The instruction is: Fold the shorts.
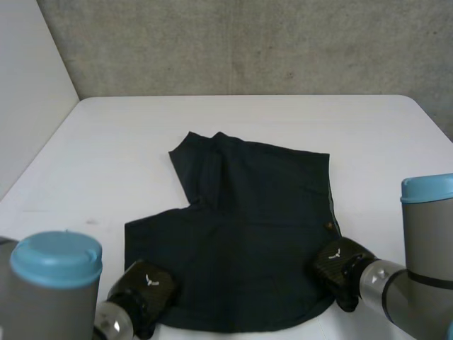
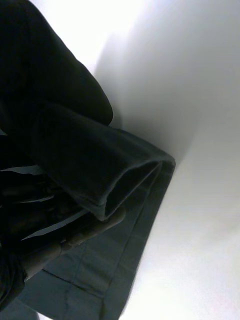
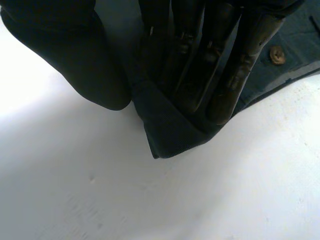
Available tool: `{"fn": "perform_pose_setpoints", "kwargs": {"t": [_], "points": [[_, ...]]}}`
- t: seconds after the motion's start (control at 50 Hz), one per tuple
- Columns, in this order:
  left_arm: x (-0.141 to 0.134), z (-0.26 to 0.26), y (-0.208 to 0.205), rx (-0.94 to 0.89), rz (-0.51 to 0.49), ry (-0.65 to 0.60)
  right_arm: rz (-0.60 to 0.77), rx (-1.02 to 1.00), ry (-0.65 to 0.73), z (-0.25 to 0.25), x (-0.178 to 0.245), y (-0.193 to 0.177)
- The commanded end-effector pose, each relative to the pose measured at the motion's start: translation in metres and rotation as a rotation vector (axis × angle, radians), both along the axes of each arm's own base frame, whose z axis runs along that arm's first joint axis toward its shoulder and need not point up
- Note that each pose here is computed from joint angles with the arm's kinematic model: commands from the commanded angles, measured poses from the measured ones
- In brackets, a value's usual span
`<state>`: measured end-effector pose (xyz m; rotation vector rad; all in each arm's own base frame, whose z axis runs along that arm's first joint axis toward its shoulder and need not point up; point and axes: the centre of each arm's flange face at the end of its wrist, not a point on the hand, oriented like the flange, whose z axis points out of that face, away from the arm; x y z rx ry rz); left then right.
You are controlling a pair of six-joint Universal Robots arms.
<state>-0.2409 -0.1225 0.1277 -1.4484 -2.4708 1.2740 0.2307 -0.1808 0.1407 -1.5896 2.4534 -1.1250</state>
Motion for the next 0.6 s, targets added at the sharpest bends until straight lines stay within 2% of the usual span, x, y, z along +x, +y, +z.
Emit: {"fn": "perform_pose_setpoints", "kwargs": {"t": [0.02, 0.12, 0.2, 0.34, 0.38, 0.42, 0.52, 0.6], "points": [[0.005, 0.008, 0.031, -0.025, -0.049, -0.001, 0.056, -0.002, 0.049, 0.009, -0.011, 0.021], [0.002, 0.020, 0.037, -0.054, -0.076, 0.019, 0.056, -0.003, 0.030, 0.008, -0.013, 0.020], [-0.007, 0.048, 0.022, -0.158, -0.054, 0.094, 0.059, -0.011, 0.003, 0.008, -0.012, 0.017], [-0.013, 0.092, -0.030, -0.320, 0.038, 0.210, 0.060, -0.023, -0.010, 0.009, -0.012, 0.015], [-0.018, 0.102, -0.050, -0.373, 0.037, 0.264, 0.060, -0.025, -0.011, 0.008, -0.012, 0.015], [-0.024, 0.107, -0.062, -0.404, 0.005, 0.310, 0.060, -0.029, -0.012, 0.008, -0.011, 0.015], [-0.054, 0.093, -0.104, -0.455, -0.207, 0.453, 0.059, -0.053, -0.021, 0.007, -0.011, 0.012], [-0.062, 0.084, -0.141, -0.508, -0.270, 0.502, 0.059, -0.060, -0.024, 0.006, -0.010, 0.012]]}}
